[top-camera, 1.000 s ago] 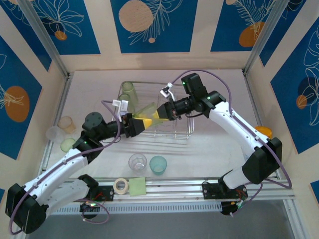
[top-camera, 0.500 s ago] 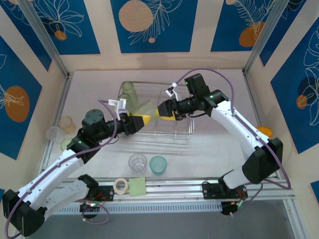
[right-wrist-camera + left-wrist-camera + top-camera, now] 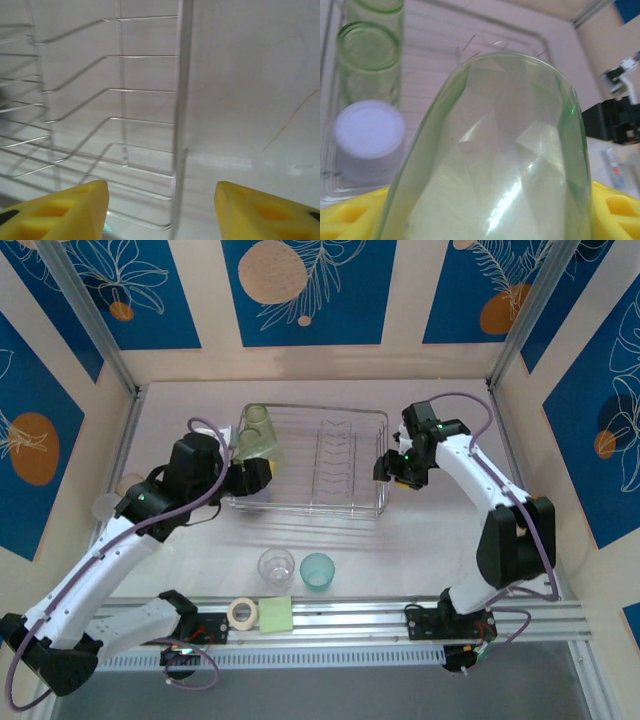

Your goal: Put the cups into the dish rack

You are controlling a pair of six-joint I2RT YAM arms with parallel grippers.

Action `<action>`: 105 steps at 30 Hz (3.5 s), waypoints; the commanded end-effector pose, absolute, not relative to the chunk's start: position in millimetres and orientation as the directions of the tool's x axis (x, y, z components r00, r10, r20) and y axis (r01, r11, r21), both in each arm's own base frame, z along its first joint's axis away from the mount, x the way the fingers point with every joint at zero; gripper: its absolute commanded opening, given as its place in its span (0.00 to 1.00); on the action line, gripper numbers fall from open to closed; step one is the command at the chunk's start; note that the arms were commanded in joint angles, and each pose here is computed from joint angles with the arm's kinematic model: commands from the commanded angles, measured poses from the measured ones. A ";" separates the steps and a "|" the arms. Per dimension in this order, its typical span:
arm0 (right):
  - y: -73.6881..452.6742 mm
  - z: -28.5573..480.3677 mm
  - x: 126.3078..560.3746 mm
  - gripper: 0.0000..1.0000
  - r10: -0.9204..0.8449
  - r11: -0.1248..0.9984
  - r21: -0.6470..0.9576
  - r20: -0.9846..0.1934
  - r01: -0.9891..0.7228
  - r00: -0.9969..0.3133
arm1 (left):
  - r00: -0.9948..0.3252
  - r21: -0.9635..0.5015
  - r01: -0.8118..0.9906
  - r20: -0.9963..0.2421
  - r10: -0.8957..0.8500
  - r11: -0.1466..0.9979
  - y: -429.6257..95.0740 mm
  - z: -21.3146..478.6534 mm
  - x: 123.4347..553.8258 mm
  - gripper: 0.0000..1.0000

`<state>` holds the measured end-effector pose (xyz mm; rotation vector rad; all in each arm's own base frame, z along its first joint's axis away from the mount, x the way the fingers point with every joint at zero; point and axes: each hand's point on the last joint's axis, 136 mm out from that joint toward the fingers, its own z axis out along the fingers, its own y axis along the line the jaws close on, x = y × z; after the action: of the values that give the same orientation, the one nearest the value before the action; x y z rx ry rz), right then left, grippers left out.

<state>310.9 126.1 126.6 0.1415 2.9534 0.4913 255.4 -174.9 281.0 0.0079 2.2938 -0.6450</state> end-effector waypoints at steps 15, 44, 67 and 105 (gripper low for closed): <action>134.0 103.3 299.0 0.00 -0.134 0.991 -0.005 -0.123 -0.135 -0.983 | -0.751 -0.252 0.187 -0.660 -0.027 0.949 -152.0 274.2 251.9 0.28; 161.6 135.6 259.2 0.50 -0.159 0.982 0.079 -0.158 -0.173 -0.975 | -0.878 0.098 0.207 -0.420 0.229 0.973 -184.6 265.9 322.7 0.34; 109.5 212.1 246.4 0.40 0.097 0.944 0.318 -0.522 -0.088 -0.848 | -0.963 0.220 0.143 -0.193 0.187 0.965 -204.1 166.3 385.8 0.22; 118.2 207.4 236.5 0.48 0.054 0.919 0.362 -0.507 -0.155 -0.860 | -0.985 0.209 0.154 -0.049 0.167 0.966 -189.6 88.5 403.3 0.82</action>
<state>242.5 115.5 201.7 -0.0349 2.5566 0.5072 398.6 -192.4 97.1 0.2248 3.0444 0.3085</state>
